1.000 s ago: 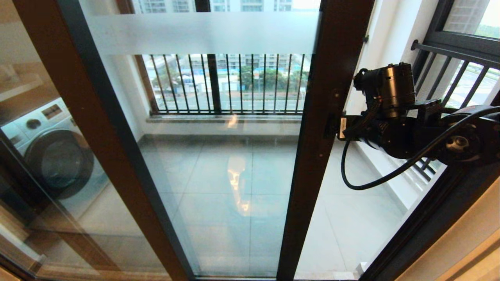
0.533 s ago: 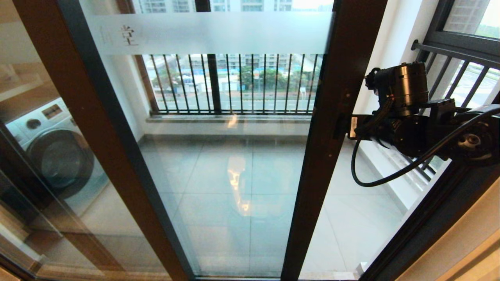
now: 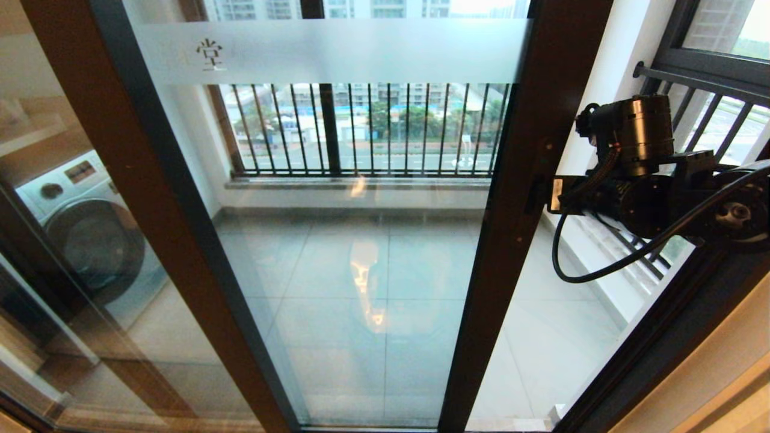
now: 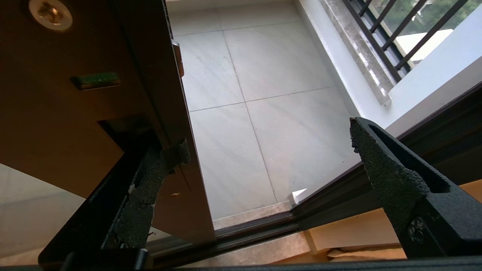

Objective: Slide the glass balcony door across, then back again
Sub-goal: Close the slid door

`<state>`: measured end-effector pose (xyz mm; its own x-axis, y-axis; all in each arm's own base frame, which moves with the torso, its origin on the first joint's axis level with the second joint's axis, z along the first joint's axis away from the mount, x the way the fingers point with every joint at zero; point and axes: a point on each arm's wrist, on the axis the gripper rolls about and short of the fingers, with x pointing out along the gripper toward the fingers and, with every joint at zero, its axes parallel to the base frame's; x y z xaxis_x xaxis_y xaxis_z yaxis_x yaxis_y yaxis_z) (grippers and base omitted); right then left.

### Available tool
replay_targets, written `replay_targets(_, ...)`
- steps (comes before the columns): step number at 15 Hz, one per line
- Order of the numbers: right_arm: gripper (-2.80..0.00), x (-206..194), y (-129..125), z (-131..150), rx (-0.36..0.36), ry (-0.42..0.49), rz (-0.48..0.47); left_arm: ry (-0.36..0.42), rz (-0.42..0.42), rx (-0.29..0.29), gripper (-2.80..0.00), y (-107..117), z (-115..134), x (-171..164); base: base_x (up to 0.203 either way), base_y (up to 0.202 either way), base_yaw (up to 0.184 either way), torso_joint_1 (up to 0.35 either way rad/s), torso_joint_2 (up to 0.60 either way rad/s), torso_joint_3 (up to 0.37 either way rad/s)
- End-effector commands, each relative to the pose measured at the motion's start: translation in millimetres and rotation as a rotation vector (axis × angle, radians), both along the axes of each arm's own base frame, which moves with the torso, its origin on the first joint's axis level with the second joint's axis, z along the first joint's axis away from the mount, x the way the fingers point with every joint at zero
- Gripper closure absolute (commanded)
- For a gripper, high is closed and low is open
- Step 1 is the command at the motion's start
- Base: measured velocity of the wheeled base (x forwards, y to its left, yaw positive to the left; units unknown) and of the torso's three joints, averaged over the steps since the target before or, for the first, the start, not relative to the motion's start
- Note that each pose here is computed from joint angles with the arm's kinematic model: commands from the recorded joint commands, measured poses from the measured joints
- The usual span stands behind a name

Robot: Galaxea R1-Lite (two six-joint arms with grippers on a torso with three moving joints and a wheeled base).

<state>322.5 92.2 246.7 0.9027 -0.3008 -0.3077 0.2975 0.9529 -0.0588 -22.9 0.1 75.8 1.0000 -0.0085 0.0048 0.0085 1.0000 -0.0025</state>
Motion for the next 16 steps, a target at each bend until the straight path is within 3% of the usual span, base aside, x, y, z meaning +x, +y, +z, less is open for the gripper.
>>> replay_targets(1, -2.8, 2, -7, -1, -0.004, 0.0, -0.026, 0.002, -0.001, -0.001, 0.0, 0, 0, 0, 0.0, 0.0, 0.0, 0.0, 0.0, 0.0)
replay_targets(16, -2.8, 5, -40, 0, -0.016, 0.008, -0.113, 0.003, -0.001, -0.001, 0.0, 0, 0, 0, 0.0, 0.0, 0.0, 0.0, 0.0, 0.0)
